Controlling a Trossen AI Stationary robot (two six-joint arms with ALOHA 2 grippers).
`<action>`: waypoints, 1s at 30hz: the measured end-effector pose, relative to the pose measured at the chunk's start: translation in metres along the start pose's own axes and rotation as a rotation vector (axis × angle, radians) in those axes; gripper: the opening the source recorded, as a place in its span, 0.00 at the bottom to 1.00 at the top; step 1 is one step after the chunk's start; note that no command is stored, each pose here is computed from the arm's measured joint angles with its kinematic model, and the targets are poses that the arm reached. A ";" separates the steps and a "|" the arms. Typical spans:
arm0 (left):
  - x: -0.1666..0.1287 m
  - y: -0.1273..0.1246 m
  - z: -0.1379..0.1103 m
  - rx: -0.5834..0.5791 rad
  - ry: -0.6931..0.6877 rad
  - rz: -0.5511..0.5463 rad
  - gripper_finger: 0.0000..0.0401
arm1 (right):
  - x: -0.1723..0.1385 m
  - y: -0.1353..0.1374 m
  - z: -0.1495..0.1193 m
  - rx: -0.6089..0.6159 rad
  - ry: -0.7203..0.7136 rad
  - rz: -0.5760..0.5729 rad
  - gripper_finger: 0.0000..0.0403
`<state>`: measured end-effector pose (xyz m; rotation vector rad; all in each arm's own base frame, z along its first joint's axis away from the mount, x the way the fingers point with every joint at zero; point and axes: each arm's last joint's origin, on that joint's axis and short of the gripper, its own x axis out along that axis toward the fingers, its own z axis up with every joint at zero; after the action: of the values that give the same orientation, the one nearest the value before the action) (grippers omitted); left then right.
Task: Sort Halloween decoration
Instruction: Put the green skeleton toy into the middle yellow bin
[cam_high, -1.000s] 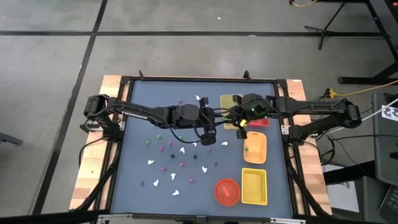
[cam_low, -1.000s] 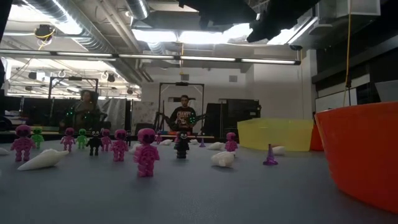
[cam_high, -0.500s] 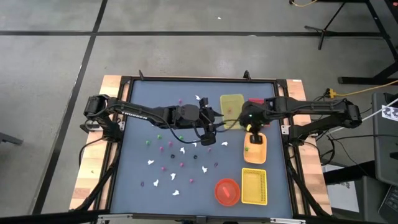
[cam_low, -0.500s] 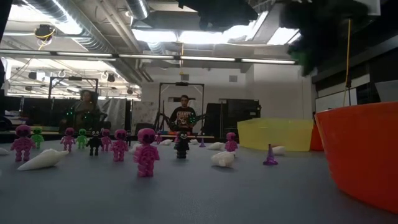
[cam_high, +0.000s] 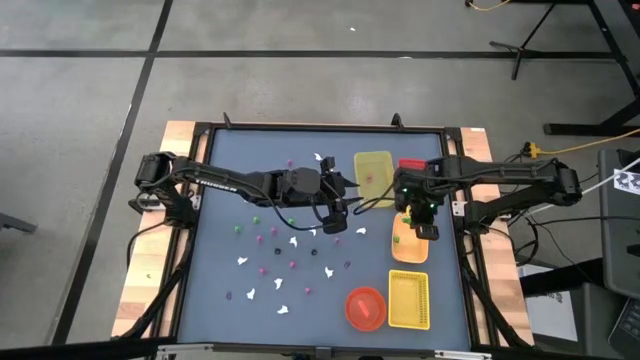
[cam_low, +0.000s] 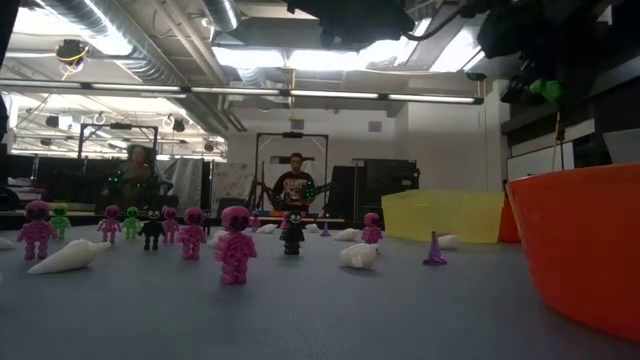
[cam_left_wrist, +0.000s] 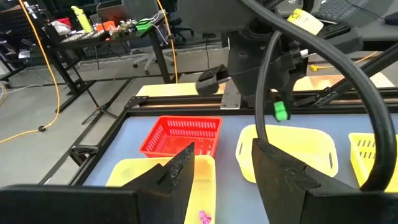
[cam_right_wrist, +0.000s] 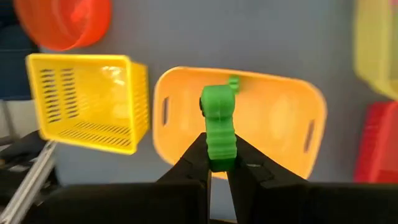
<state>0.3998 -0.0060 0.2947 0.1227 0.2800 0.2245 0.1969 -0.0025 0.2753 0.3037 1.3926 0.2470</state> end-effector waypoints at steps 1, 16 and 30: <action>0.000 0.000 0.000 0.000 0.000 0.000 0.36 | 0.000 0.000 0.000 0.002 0.005 0.006 0.08; 0.000 0.000 0.000 0.000 0.000 0.001 0.36 | 0.000 0.000 -0.002 0.006 0.017 0.008 0.14; -0.004 0.003 0.001 0.037 0.027 0.030 0.36 | 0.000 0.000 0.000 0.000 0.004 0.011 0.39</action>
<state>0.3955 -0.0044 0.2970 0.1610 0.3091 0.2506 0.1965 -0.0022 0.2754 0.3116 1.3951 0.2566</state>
